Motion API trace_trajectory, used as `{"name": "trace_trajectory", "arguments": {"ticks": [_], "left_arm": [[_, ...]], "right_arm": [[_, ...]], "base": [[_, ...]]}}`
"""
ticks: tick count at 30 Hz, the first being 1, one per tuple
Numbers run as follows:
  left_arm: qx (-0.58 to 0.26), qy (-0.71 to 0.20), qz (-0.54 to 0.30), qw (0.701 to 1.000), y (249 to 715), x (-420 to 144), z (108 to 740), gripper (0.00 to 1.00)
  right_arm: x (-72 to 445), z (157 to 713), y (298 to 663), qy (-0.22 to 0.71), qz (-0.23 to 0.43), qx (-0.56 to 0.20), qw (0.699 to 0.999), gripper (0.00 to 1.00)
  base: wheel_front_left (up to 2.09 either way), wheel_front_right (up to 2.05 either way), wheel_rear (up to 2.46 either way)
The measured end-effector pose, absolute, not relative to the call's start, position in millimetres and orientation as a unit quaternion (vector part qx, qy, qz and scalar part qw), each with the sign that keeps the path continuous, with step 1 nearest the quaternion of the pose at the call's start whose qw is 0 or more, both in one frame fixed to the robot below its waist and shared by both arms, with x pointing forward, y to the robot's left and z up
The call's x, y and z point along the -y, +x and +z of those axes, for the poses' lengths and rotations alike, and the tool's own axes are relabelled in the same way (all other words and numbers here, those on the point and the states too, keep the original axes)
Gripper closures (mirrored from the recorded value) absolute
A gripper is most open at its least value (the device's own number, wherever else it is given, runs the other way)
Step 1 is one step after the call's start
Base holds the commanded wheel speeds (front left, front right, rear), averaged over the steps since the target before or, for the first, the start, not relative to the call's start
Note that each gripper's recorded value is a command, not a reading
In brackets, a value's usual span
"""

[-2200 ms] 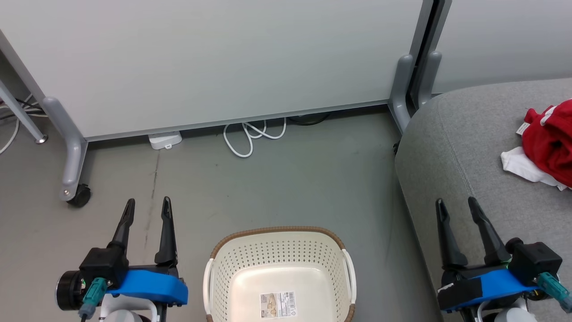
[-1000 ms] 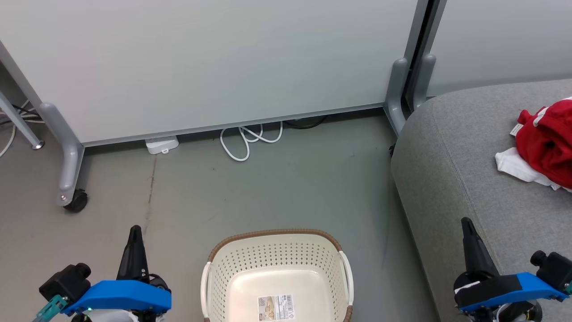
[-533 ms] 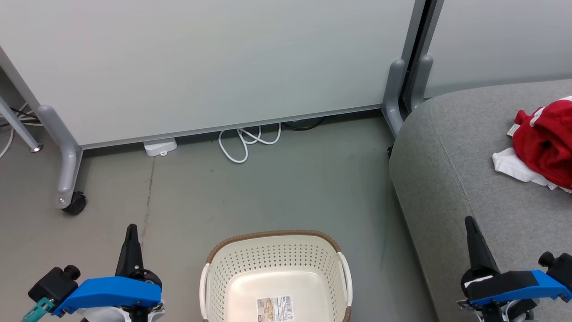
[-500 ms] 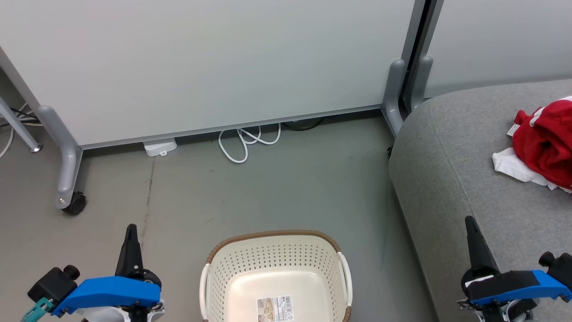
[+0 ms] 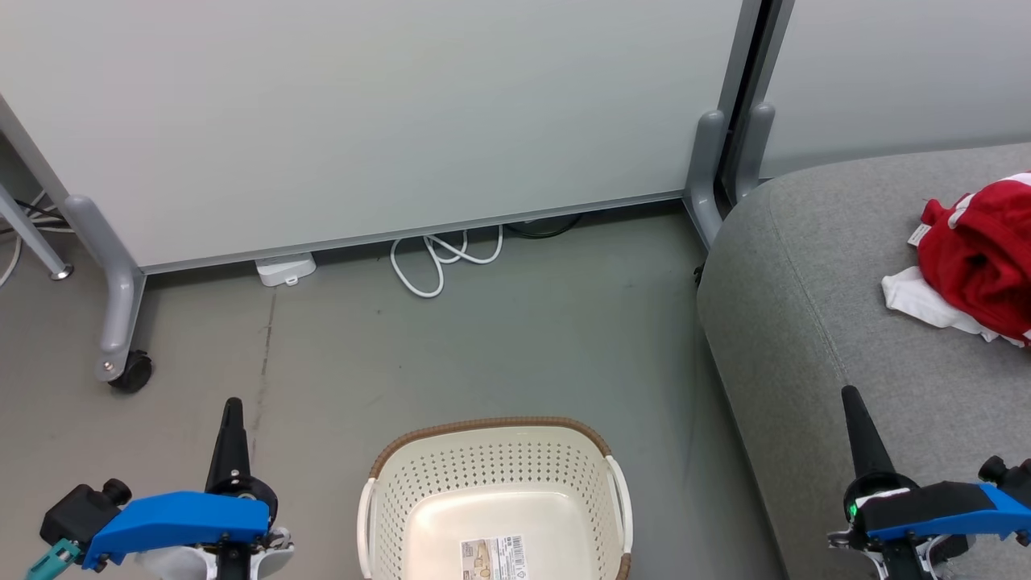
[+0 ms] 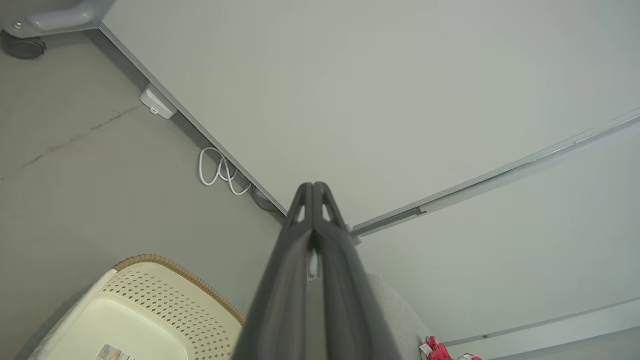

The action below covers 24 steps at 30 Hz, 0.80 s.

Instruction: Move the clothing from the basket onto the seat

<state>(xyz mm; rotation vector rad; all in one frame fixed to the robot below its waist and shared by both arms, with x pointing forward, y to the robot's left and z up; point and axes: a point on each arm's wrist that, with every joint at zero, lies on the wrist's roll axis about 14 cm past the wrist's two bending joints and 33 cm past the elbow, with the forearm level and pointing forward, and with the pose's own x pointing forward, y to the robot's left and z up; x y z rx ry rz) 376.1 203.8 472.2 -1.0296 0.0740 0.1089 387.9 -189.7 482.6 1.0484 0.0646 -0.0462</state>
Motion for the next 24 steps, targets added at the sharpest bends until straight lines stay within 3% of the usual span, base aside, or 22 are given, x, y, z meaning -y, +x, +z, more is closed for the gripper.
{"name": "trace_trajectory", "arguments": {"ticks": [24], "left_arm": [[-0.026,-0.591,0.04,0.805,380.6,-202.4,482.2,1.0]], "right_arm": [[194.2,489.5,388.4,0.594,-0.02,-0.023,0.804,1.0]], "base": [[0.0,0.0,0.0]]}}
